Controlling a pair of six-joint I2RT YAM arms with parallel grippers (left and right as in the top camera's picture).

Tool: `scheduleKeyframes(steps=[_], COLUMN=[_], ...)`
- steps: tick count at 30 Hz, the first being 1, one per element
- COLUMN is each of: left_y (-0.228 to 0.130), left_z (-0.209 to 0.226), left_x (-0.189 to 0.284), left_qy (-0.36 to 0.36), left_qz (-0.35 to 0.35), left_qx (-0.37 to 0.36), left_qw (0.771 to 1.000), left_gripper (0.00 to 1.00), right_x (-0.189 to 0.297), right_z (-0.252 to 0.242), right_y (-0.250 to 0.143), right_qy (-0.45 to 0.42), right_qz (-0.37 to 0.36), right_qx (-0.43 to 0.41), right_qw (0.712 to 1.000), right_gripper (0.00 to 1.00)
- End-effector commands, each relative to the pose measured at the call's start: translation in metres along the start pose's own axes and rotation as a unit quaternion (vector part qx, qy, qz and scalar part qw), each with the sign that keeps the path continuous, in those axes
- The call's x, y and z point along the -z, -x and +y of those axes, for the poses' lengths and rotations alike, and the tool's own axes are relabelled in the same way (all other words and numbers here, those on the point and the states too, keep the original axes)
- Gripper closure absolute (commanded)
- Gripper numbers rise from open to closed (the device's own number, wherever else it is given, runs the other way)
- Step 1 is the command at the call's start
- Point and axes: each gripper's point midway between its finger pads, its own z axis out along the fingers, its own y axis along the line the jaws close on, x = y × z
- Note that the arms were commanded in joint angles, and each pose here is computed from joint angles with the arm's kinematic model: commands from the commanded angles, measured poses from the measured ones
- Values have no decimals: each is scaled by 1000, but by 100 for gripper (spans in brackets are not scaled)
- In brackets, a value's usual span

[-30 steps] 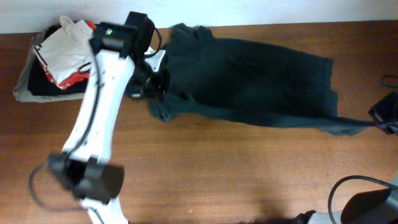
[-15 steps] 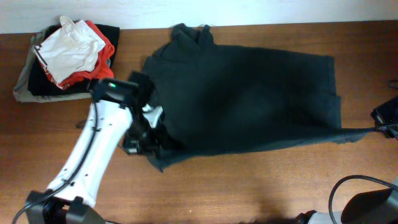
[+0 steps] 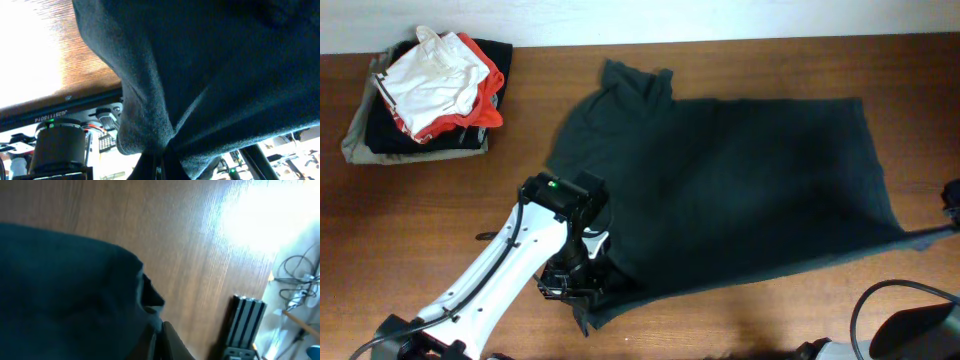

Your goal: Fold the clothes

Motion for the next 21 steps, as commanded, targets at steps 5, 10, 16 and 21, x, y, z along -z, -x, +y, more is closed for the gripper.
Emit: scheduleKeyframes(steps=[5,10,16,21], left_y=[-14,14,88,123], left_z=[11,3,21,54], left_x=[0,1,19,21], left_qy=[27,11,43,54], left_qz=[17,-38,-188,-210], left_qx=[16,-4,20,86], left_qw=[999,999,981,972], left_gripper=[1,1,31,93], right_x=[0,-1,-8,-30], right_z=[-7,-3,24,52], right_y=[-2,0,-10,-26], right_qy=[-17,-6,43,38], right_qz=[-7,-11,21,38], right_qx=[17,15,24,86], right_qw=[1000,1000,999,995], right_gripper=[1,1,12,40])
